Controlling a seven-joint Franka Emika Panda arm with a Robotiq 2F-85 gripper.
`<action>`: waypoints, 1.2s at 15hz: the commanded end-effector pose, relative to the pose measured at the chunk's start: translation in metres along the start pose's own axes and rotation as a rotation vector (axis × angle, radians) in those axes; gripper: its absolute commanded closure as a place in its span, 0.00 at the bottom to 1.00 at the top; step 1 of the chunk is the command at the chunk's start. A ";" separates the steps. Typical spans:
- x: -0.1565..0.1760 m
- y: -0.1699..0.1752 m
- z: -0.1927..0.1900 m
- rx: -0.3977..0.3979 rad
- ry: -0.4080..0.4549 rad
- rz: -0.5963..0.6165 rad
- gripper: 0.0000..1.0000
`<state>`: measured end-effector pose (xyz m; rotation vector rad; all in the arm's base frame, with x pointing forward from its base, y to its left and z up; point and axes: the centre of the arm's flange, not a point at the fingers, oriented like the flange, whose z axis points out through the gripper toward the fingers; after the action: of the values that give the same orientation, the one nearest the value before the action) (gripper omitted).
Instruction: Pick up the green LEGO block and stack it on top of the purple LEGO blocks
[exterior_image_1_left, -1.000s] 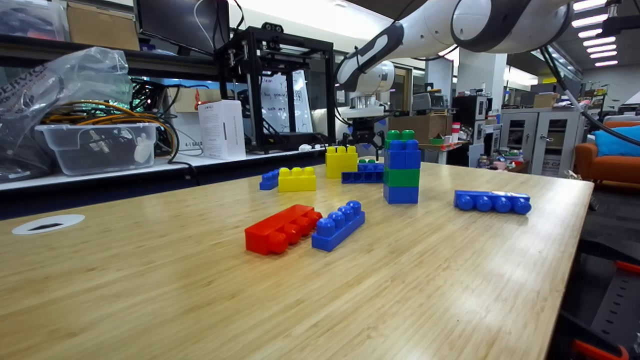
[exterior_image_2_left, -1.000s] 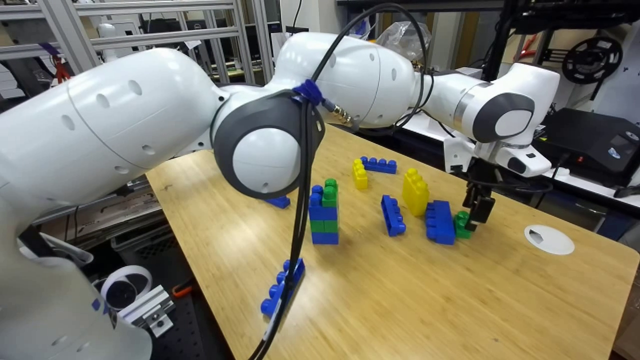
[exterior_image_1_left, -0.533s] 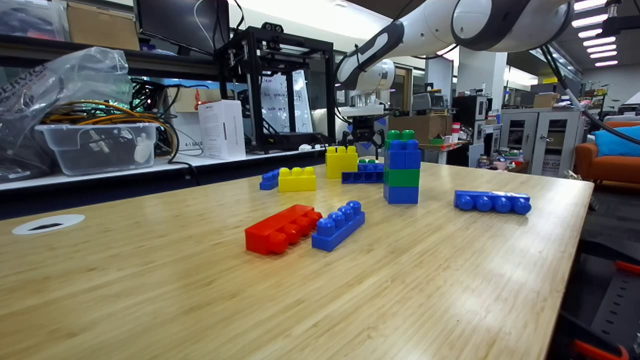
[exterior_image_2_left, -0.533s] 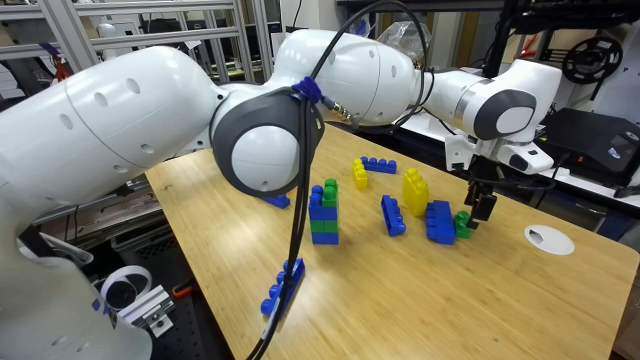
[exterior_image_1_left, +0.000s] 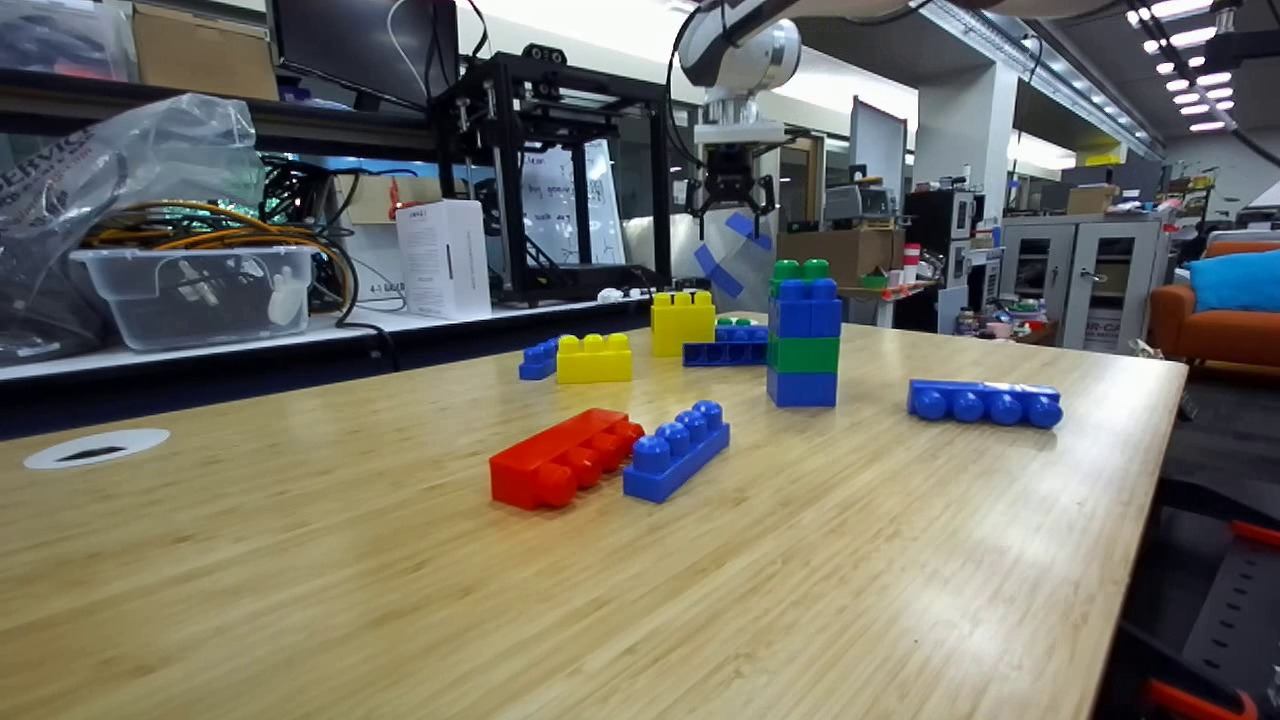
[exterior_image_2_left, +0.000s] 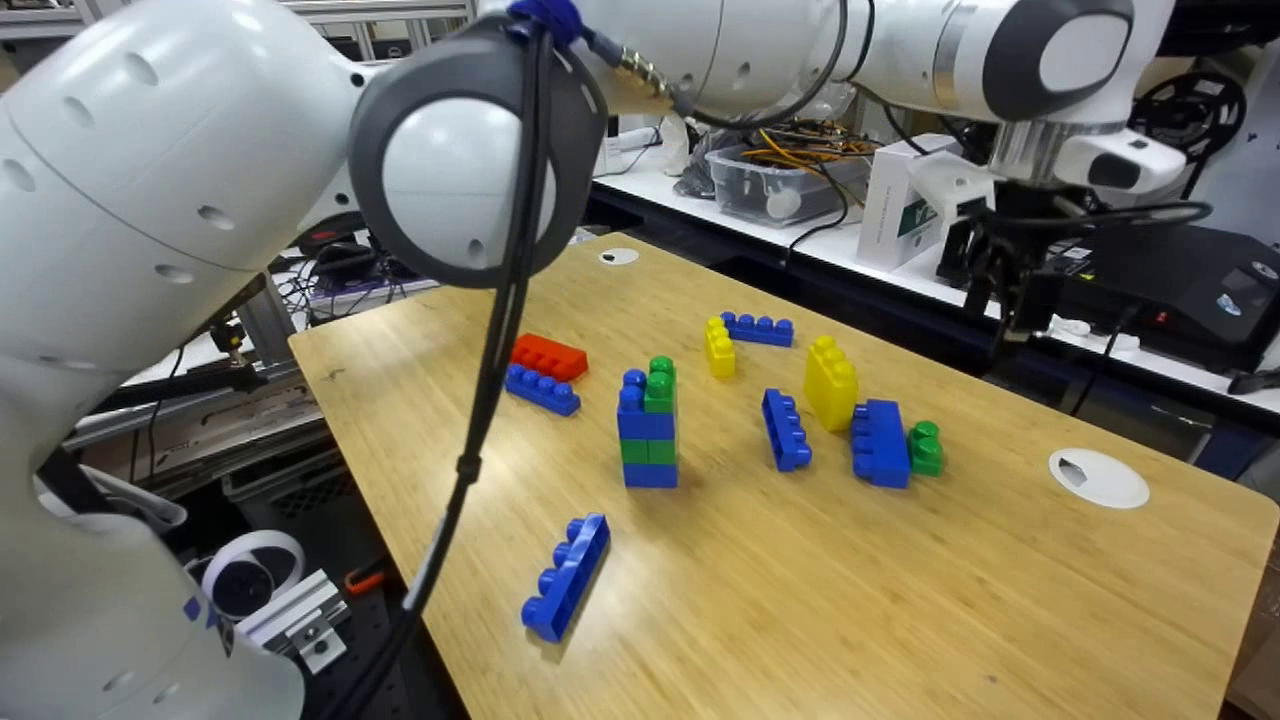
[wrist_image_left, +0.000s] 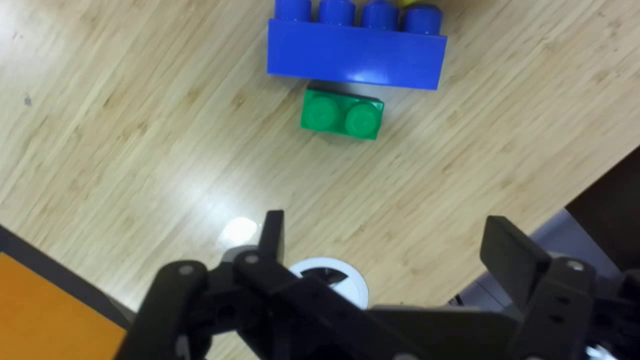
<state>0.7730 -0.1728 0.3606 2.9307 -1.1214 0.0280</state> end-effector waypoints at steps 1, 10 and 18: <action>-0.066 0.038 -0.032 -0.055 0.003 -0.111 0.00; -0.114 0.081 -0.005 -0.258 -0.177 -0.343 0.00; -0.100 0.057 0.058 -0.166 -0.132 -0.213 0.00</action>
<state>0.6633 -0.1568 0.3190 2.9063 -0.6715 -0.3170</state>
